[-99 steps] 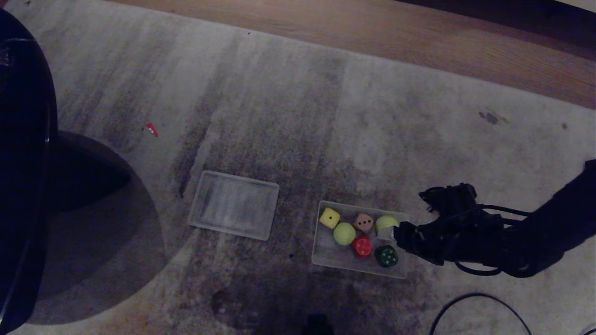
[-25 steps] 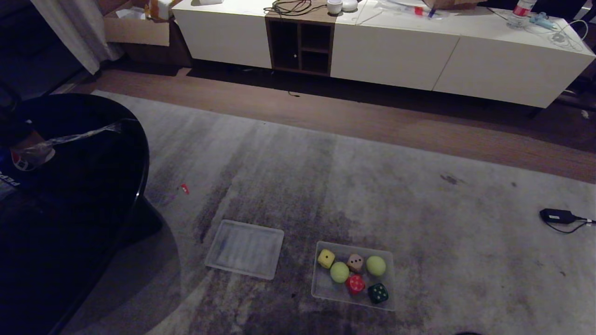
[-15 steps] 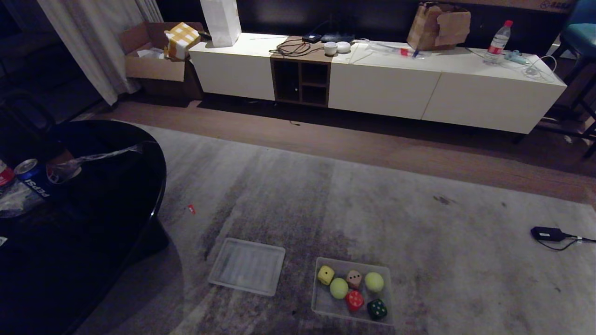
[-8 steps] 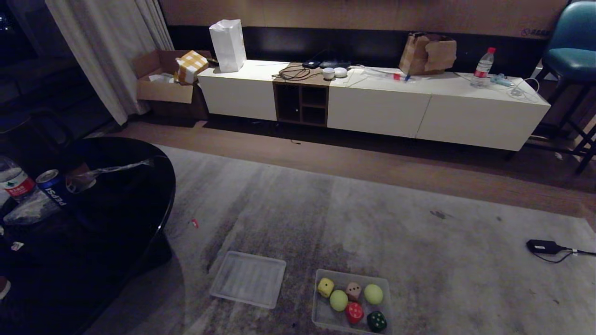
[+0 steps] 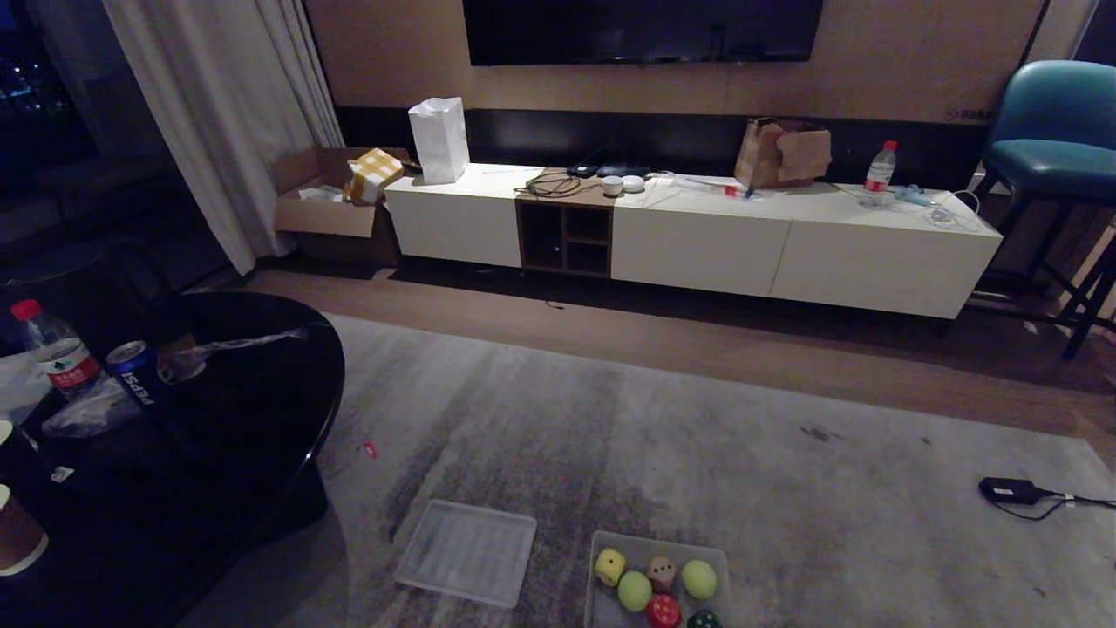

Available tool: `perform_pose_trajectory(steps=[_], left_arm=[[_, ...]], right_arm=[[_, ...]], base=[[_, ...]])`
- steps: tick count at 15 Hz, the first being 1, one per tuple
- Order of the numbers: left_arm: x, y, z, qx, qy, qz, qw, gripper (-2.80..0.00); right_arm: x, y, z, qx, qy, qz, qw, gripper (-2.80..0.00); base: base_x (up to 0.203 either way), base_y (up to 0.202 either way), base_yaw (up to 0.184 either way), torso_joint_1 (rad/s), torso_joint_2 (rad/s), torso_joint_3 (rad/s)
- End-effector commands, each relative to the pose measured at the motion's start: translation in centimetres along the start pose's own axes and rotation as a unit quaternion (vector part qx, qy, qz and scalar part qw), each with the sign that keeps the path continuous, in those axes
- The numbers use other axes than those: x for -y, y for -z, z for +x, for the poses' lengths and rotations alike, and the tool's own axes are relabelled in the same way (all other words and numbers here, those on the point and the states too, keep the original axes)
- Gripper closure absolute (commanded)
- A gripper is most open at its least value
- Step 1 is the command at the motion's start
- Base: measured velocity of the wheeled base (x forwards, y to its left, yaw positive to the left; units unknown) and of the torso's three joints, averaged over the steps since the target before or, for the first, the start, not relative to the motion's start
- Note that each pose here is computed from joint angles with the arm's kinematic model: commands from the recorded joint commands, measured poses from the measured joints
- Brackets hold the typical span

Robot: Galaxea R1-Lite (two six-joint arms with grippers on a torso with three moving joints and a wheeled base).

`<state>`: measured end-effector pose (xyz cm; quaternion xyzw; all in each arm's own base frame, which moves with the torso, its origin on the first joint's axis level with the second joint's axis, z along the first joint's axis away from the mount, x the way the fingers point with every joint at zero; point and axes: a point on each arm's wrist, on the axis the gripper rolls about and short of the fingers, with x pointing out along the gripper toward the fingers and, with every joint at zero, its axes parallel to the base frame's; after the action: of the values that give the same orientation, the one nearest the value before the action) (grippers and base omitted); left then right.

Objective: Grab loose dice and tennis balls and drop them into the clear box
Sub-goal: Close the lid

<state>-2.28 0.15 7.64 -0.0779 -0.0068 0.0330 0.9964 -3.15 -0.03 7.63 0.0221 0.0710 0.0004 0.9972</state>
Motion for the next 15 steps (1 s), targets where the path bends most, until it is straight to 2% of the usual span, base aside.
perform_pose_trajectory(steps=[1, 12, 15], left_arm=[[0.00, -0.01, 0.01, 0.000, 0.000, 0.000, 1.0000, 0.00], [0.00, 0.00, 0.00, 0.000, 0.000, 0.000, 1.0000, 0.00], [0.00, -0.01, 0.01, 0.000, 0.000, 0.000, 1.0000, 0.00]], right_arm=[[0.00, 0.00, 0.01, -0.001, 0.000, 0.000, 1.000, 0.00], [0.00, 0.00, 0.01, -0.001, 0.000, 0.000, 1.000, 0.00], [0.00, 0.00, 0.01, -0.001, 0.000, 0.001, 1.000, 0.00]], base=[[0.000, 0.000, 0.000, 0.000, 0.00, 0.131], [0.000, 0.000, 0.000, 0.002, 0.00, 0.014], [0.005, -0.006, 0.127, -0.001, 0.00, 0.004]])
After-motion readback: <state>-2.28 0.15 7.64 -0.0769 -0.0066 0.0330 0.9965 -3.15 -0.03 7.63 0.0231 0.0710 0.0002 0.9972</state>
